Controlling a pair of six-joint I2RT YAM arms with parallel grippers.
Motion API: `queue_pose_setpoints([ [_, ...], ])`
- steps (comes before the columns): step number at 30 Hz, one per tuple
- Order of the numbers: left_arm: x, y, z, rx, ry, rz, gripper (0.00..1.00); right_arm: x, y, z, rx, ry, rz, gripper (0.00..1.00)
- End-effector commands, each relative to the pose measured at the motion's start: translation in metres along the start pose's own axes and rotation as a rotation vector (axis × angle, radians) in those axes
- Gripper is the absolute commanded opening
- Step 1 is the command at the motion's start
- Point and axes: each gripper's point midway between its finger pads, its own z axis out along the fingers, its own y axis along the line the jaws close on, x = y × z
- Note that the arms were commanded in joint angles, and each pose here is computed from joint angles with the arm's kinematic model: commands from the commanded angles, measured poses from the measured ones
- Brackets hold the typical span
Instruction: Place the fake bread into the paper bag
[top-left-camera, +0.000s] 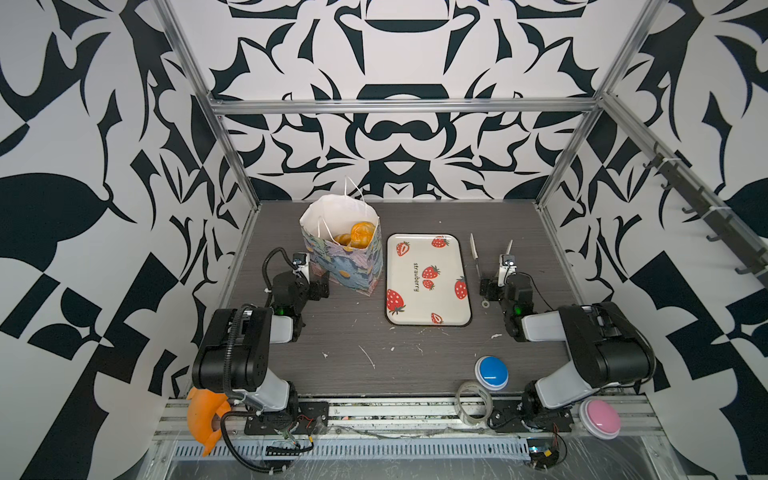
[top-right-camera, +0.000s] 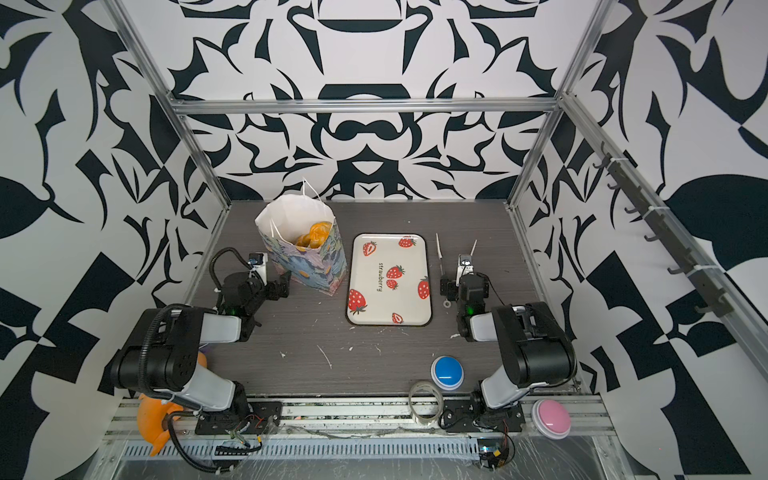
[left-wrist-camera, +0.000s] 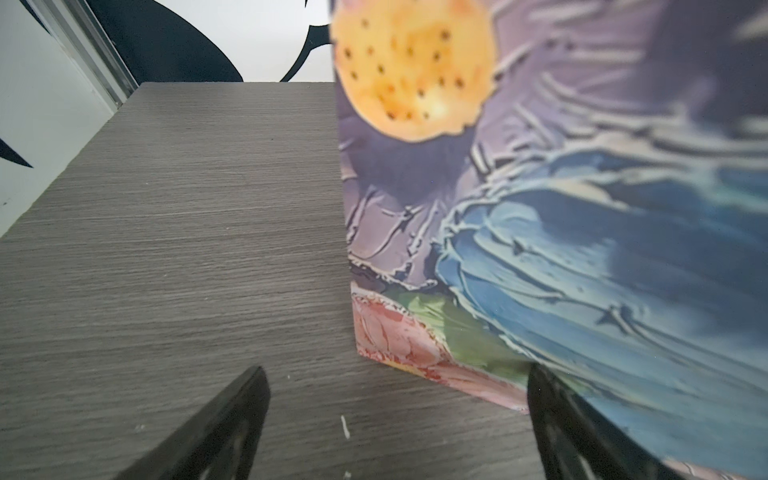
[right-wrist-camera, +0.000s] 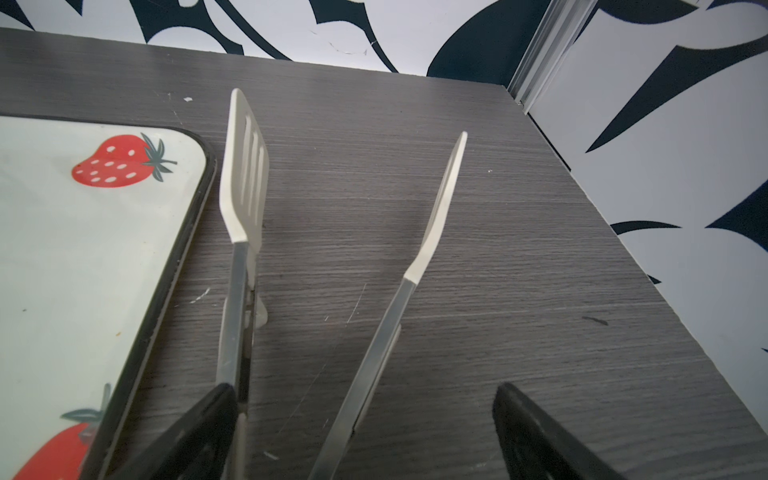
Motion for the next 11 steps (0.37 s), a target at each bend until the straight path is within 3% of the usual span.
queue_pose_setpoints([
  [1, -0.0070, 0.0030, 0.0023, -0.010, -0.021, -0.002, 0.99, -0.0130, 0.0010, -0.0012, -0.007, -0.053, 0.019, 0.99],
  [11, -0.0070, 0.0033, 0.0023, -0.012, -0.021, -0.002, 0.99, -0.0137, 0.0012, -0.0005, -0.008, -0.050, 0.019, 0.99],
])
